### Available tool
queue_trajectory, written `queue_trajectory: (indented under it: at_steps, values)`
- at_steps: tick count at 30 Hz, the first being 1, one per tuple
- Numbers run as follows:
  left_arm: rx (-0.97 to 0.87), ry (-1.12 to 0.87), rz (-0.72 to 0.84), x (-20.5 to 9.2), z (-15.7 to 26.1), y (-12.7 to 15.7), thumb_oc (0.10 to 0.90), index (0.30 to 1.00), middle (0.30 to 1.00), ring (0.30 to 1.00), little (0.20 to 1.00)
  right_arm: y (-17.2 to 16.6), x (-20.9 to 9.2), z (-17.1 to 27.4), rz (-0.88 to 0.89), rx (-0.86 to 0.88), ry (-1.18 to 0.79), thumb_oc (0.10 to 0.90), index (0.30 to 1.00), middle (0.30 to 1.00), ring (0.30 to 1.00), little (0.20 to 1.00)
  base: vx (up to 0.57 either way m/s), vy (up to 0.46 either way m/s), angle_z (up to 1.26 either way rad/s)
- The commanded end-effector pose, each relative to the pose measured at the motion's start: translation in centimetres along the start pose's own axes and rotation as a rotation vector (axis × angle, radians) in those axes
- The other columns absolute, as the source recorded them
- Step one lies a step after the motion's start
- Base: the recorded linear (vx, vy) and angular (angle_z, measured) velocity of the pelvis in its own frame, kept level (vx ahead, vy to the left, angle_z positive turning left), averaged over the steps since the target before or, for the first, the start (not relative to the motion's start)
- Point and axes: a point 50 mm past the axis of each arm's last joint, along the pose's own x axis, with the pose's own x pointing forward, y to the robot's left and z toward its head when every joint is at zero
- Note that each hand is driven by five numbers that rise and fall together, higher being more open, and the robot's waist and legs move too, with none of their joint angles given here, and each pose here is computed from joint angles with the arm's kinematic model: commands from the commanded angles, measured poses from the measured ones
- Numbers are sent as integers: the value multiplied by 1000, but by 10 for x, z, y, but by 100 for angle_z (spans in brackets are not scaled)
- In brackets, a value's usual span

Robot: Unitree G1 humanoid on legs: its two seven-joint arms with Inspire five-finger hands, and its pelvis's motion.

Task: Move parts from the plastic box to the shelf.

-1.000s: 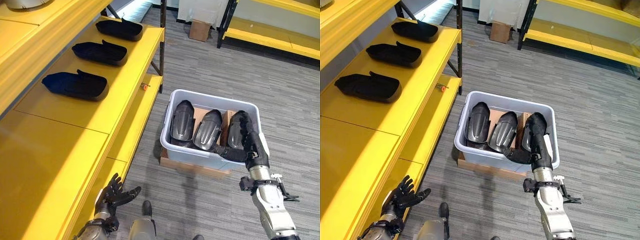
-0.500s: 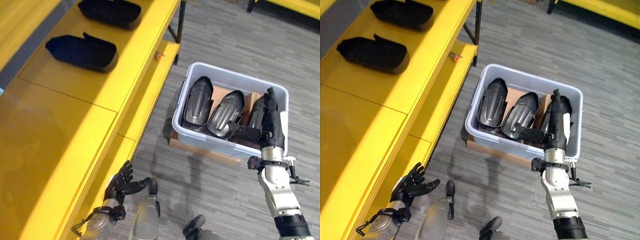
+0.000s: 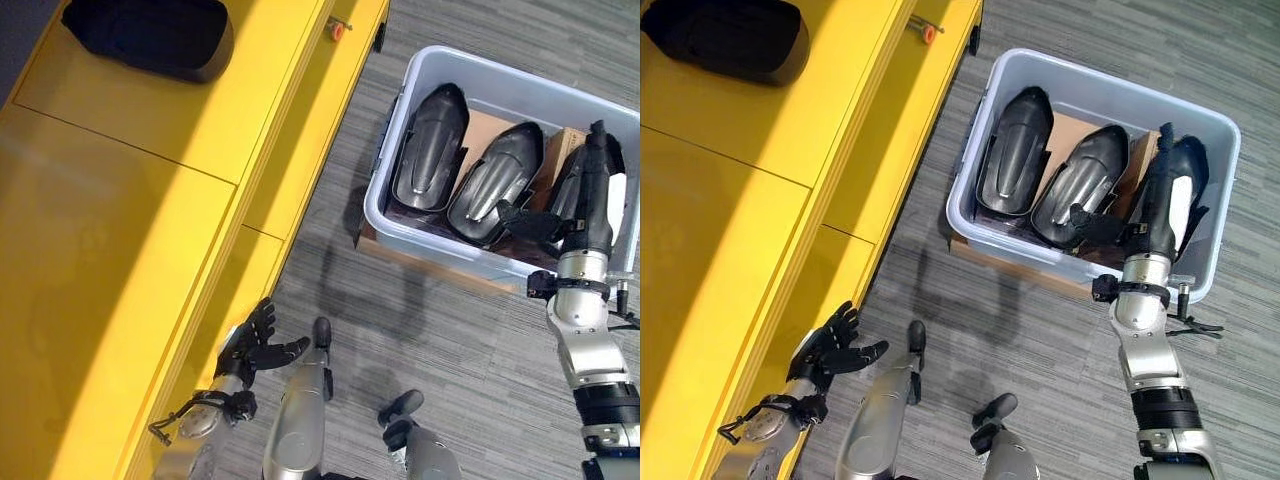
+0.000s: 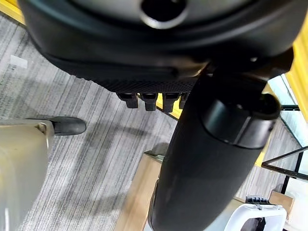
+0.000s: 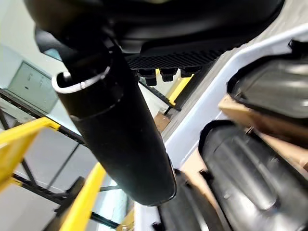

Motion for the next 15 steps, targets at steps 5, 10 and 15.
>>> queue_trajectory:
  at_steps: [5, 10, 15]
  values:
    - [-3, -163, -55, -3, 28, -9, 900, 1000, 1000, 1000, 1000, -63, 51, 53, -225, -169, -247, 900, 1000, 1000, 1000, 1000, -3, 0, -1]
    - [6, -172, -77, -2, 31, -13, 900, 1000, 1000, 1000, 1000, -89, 63, 53, -283, -274, -228, 900, 1000, 1000, 1000, 1000, 0, 0, 0]
    - [1, -179, -77, -1, 33, -13, 900, 1000, 1000, 1000, 1000, -99, 67, 52, -285, -341, -213, 900, 1000, 1000, 1000, 1000, 0, 0, 0]
